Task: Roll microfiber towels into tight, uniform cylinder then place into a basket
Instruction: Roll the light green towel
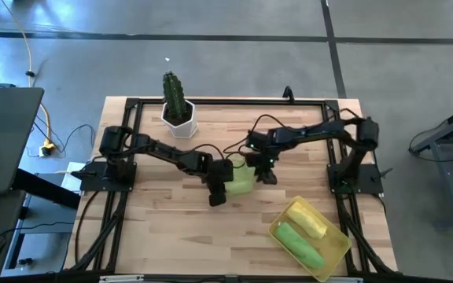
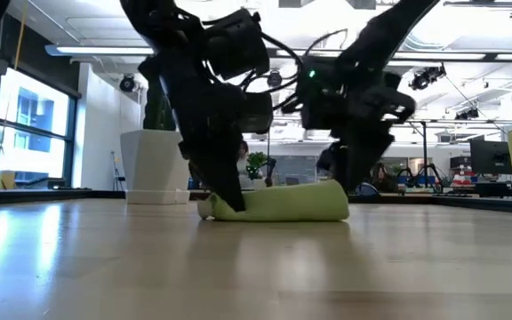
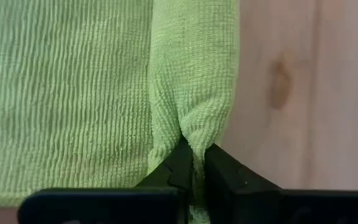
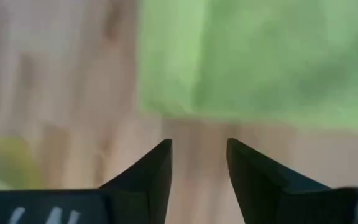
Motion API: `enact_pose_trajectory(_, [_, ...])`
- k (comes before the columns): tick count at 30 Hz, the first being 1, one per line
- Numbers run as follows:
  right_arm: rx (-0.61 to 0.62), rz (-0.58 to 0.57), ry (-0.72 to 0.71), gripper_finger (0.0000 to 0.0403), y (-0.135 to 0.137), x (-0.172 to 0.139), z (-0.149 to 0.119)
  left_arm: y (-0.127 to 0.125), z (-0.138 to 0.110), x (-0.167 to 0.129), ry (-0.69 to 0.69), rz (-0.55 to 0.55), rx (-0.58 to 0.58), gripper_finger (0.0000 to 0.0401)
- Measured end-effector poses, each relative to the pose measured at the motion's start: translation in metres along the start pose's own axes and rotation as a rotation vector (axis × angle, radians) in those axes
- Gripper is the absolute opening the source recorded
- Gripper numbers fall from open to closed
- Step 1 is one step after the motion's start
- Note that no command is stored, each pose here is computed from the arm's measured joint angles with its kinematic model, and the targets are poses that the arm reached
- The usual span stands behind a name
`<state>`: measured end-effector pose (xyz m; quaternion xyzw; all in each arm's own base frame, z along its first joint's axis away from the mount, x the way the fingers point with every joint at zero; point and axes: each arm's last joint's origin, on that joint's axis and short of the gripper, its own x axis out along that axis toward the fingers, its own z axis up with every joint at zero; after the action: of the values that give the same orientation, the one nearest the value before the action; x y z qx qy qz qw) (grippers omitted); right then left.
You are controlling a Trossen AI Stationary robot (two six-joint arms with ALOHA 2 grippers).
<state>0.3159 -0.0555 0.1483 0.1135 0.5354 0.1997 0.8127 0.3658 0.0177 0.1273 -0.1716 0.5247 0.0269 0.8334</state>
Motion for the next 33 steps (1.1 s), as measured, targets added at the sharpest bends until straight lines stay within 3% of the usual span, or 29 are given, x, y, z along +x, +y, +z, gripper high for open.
enact_pose_trajectory(5, [-0.18, -0.26, 0.033, 0.0148, 0.03, -0.016, 0.008, 0.007, 0.0, 0.0, 0.041, -0.118, -0.079, 0.0012])
enact_pose_trajectory(8, [-0.307, -0.334, 0.032, 0.0149, 0.056, -0.012, 0.014, 0.017, 0.002, -0.001, 0.055, -0.17, -0.128, 0.0012])
enact_pose_trajectory(16, [-0.523, -0.527, -0.014, 0.0149, 0.109, 0.023, 0.026, 0.039, 0.003, -0.006, 0.078, -0.157, -0.275, 0.0011])
enact_pose_trajectory(22, [-0.567, -0.615, -0.014, 0.0149, 0.119, 0.049, 0.027, 0.039, 0.002, -0.006, 0.075, -0.141, -0.29, 0.0011])
enact_pose_trajectory(27, [-0.555, -0.652, 0.062, 0.0152, 0.109, 0.066, 0.021, 0.04, -0.001, -0.004, 0.08, -0.147, -0.297, 0.001])
enact_pose_trajectory(33, [-0.508, -0.678, 0.061, 0.0185, 0.102, 0.074, 0.021, 0.039, -0.003, -0.003, 0.077, -0.147, -0.293, 0.001])
